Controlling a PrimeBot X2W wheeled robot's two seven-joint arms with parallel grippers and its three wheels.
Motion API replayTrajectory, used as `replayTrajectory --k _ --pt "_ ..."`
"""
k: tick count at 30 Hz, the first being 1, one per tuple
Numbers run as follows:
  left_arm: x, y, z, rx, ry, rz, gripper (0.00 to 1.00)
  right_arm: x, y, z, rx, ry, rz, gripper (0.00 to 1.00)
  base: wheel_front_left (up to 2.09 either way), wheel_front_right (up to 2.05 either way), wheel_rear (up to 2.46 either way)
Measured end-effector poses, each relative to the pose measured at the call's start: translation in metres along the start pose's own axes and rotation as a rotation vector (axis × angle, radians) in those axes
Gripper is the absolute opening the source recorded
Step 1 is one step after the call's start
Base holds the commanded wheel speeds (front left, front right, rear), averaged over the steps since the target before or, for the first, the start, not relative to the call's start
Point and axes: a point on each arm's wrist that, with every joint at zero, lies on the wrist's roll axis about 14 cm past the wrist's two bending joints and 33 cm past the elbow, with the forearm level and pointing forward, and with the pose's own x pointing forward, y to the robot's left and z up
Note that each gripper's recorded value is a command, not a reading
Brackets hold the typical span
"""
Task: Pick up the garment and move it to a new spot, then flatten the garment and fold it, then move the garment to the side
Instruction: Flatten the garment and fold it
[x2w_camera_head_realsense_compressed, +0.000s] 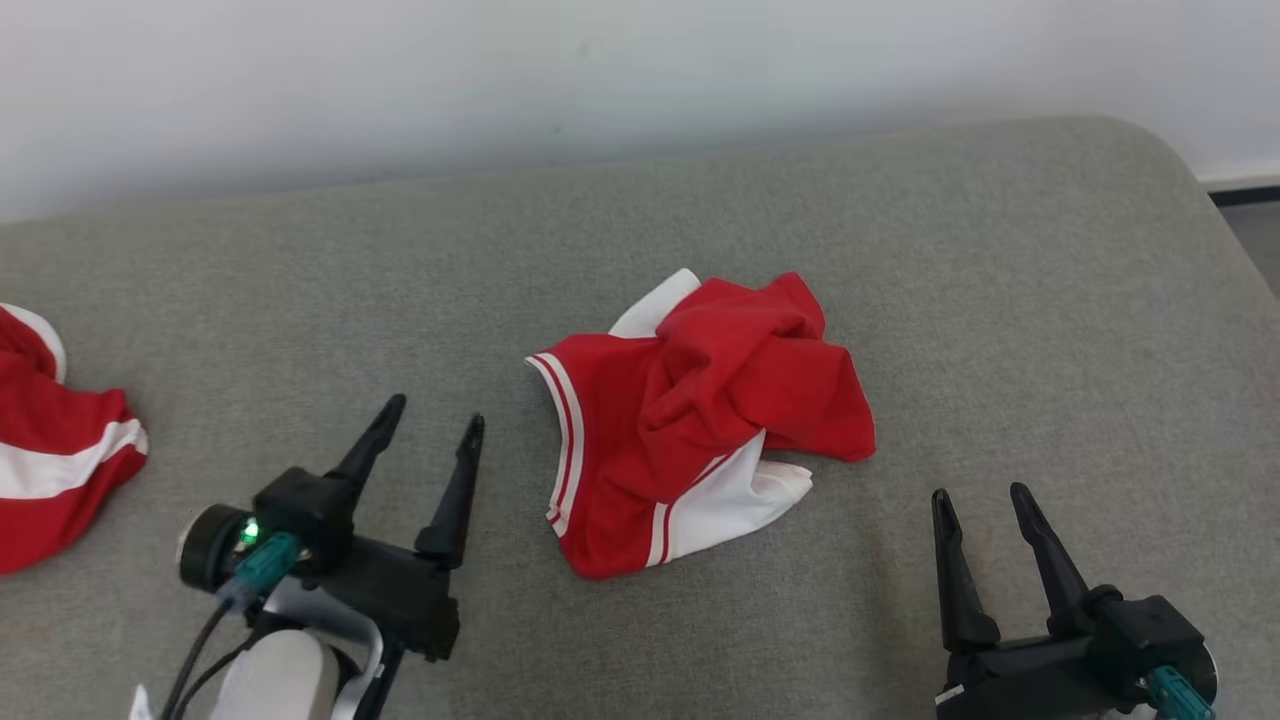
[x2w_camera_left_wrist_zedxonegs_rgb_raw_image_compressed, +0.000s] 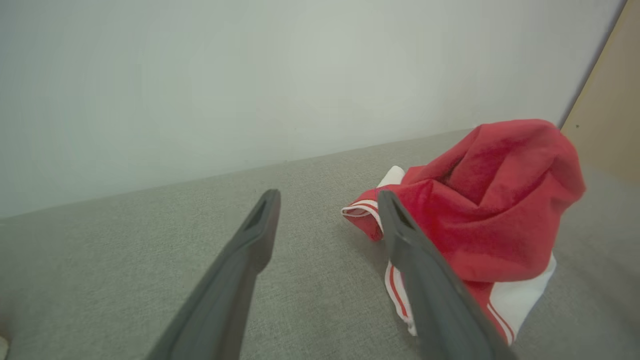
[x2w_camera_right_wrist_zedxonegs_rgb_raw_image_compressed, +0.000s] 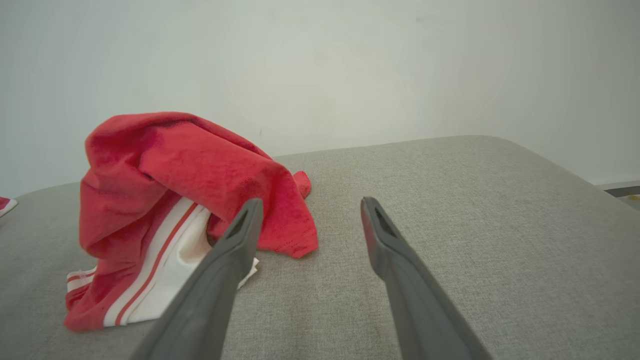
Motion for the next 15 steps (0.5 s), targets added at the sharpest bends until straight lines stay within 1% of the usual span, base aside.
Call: replayTrajectory --k 4,8,15 --pt "0.01 -0.018 -0.031 -0.024 0.097 -0.057 1.0 0.003 -0.007 -0.006 0.004 0.015 -0.02 1.0 0.0 0.0 0.0" --pt "0.008 -0.033 -0.068 -0.041 0.22 -0.101 1.0 0.004 -0.013 -0.009 0.005 0.025 -0.039 1.0 0.0 0.0 0.0" --pt "0.001 -0.058 -0.107 -0.075 0.353 -0.172 1.0 0.005 -0.022 -0.011 0.001 0.03 -0.065 1.0 0.0 0.0 0.0"
